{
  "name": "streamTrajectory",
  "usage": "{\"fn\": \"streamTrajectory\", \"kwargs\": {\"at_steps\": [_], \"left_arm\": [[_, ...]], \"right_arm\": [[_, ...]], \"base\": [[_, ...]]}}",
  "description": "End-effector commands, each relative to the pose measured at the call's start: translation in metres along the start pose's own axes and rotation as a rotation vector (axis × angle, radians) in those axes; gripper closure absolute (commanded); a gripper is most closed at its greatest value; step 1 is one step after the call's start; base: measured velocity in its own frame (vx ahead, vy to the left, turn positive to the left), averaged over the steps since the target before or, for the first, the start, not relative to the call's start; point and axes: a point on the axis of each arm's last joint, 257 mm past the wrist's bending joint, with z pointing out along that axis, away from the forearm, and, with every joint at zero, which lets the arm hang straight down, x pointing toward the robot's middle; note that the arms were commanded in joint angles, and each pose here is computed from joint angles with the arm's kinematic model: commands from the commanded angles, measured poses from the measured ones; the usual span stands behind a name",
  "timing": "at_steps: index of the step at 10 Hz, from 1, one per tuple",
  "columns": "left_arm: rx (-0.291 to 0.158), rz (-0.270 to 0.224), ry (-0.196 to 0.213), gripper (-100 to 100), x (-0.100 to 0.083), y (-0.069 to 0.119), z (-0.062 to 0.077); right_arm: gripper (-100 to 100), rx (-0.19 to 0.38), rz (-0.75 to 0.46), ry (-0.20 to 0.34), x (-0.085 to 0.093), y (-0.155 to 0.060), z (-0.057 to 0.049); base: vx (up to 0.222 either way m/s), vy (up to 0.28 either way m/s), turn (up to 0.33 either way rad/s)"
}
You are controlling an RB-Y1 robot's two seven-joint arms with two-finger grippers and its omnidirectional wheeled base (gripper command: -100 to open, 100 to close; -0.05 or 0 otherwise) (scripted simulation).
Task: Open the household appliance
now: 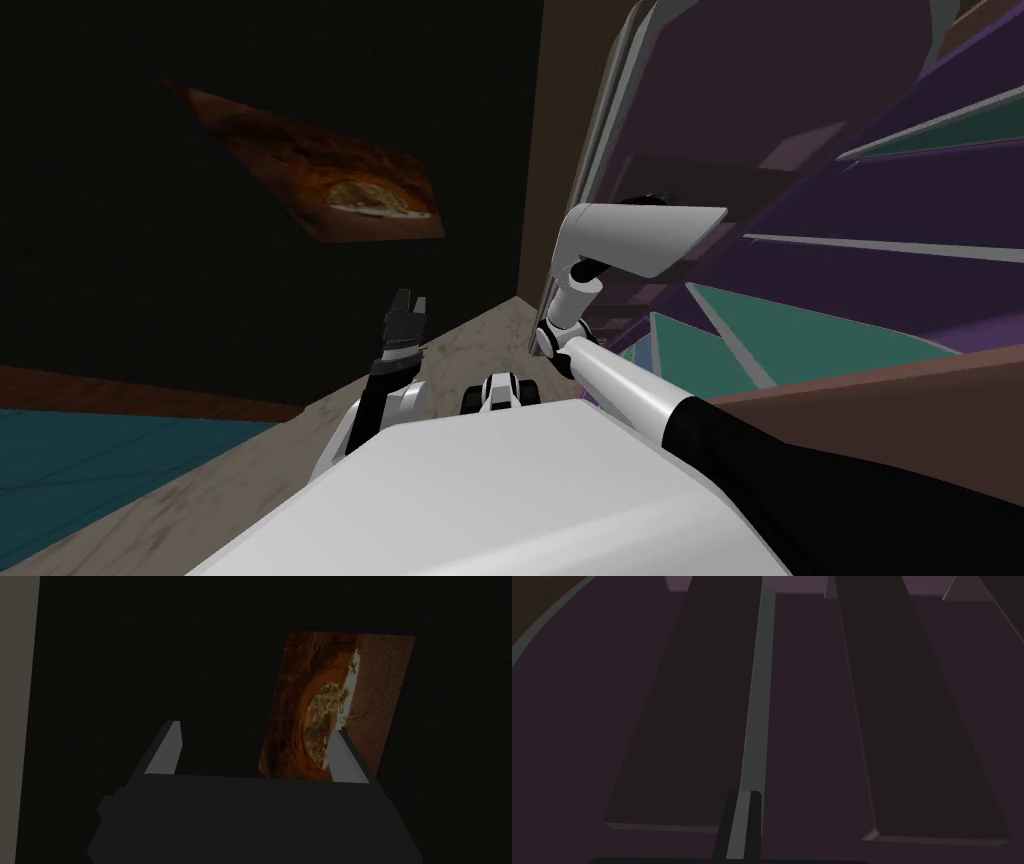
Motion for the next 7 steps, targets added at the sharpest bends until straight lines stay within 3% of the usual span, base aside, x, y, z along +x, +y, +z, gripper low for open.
{"fn": "streamTrajectory", "kwargs": {"at_steps": [1,2,3,4,7], "left_arm": [[0.000,0.000,0.000,0,0.000,0.000,0.000],[0.000,0.000,0.000,0,0.000,0.000,0.000],[0.000,0.000,0.000,0,0.000,0.000,0.000],[0.000,0.000,0.000,0,0.000,0.000,0.000],[0.000,0.000,0.000,0,0.000,0.000,0.000]], "right_arm": [[100,0.005,-0.006,0.084,0.013,-0.003,0.006],[100,0.007,-0.009,0.115,0.018,-0.004,0.009],[100,0.004,-0.008,0.095,0.016,-0.004,0.007],[-100,0.057,-0.013,0.118,0.021,-0.022,0.009],[-100,0.115,-0.025,0.146,0.027,-0.048,0.011]], "base": [[0.299,0.101,0.009],[0.262,0.078,0.005],[0.112,0.029,0.001],[0.057,0.013,0.010],[0.055,0.004,0.008]]}}
